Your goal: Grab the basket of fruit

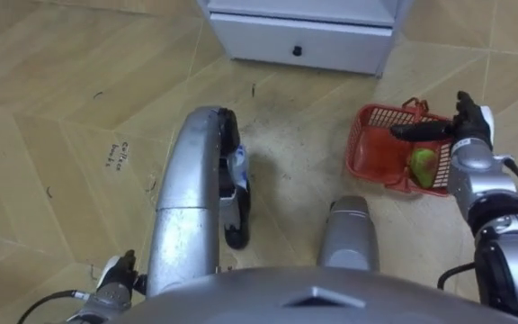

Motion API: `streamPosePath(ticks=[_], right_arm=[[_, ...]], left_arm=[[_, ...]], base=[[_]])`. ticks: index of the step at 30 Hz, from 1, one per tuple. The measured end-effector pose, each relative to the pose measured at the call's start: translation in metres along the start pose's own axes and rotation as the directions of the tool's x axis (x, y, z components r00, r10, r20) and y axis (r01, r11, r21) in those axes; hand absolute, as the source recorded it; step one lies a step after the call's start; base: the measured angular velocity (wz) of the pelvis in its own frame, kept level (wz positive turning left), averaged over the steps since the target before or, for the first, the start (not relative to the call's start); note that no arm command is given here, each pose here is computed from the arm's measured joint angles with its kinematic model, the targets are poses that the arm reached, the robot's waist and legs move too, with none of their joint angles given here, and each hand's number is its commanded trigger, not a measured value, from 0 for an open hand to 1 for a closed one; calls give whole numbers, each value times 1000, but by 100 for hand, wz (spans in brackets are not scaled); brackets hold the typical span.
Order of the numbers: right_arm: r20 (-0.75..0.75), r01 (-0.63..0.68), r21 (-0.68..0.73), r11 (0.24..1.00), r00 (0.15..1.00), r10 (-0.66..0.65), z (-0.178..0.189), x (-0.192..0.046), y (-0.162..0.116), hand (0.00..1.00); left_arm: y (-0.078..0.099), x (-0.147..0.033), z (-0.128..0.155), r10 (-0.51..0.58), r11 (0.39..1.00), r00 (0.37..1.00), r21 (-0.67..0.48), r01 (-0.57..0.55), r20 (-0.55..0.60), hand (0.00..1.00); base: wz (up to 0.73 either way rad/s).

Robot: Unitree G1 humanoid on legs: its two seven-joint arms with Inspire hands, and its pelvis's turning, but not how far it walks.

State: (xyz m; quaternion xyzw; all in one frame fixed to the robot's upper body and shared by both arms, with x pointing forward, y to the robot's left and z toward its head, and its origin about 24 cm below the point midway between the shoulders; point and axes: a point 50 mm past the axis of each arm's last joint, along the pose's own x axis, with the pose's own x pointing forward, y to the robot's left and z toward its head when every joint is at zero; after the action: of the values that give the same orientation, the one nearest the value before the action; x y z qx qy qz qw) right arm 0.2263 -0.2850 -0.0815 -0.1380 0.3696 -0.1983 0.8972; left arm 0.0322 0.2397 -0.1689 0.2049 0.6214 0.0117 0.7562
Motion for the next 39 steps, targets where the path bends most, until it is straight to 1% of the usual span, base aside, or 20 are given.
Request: streamPosePath(ticks=[4, 8, 18, 22, 26, 33, 39], right_arm=[[-10, 1, -2, 1000, 1000, -1, -2, 0, -1, 0], [-44, 2, -1, 1000, 999, -2, -9, 0, -2, 0], [-106, -42, 42, 998, 993, 47, -22, -1, 0, 0], [-114, -68, 78, 995, 991, 76, -24, -1, 0, 0], [-118, -76, 75, 994, 989, 85, -25, -1, -3, 0], [-125, -84, 78, 993, 988, 93, -23, 1, -10, 0], [-121, -108, 102, 989, 985, 120, -21, 2, -9, 0]], left_arm=[[0, 0, 3, -6, 1000, 1000, -1, 6, 7, 0], [0, 1, 3, -10, 999, 1000, -37, 10, 3, 0], [-2, 0, 1, -25, 1000, 1000, -12, 25, -11, 0], [-4, 0, 0, -41, 999, 999, -3, 41, -11, 0], [-5, 0, -1, -51, 999, 999, 0, 52, -14, 0], [-6, 0, -1, -71, 997, 997, -22, 71, -15, 0], [-6, 0, -1, -78, 995, 997, -57, 77, -16, 0]], base=[[-1], [1], [1], [0], [0], [0], [0]])
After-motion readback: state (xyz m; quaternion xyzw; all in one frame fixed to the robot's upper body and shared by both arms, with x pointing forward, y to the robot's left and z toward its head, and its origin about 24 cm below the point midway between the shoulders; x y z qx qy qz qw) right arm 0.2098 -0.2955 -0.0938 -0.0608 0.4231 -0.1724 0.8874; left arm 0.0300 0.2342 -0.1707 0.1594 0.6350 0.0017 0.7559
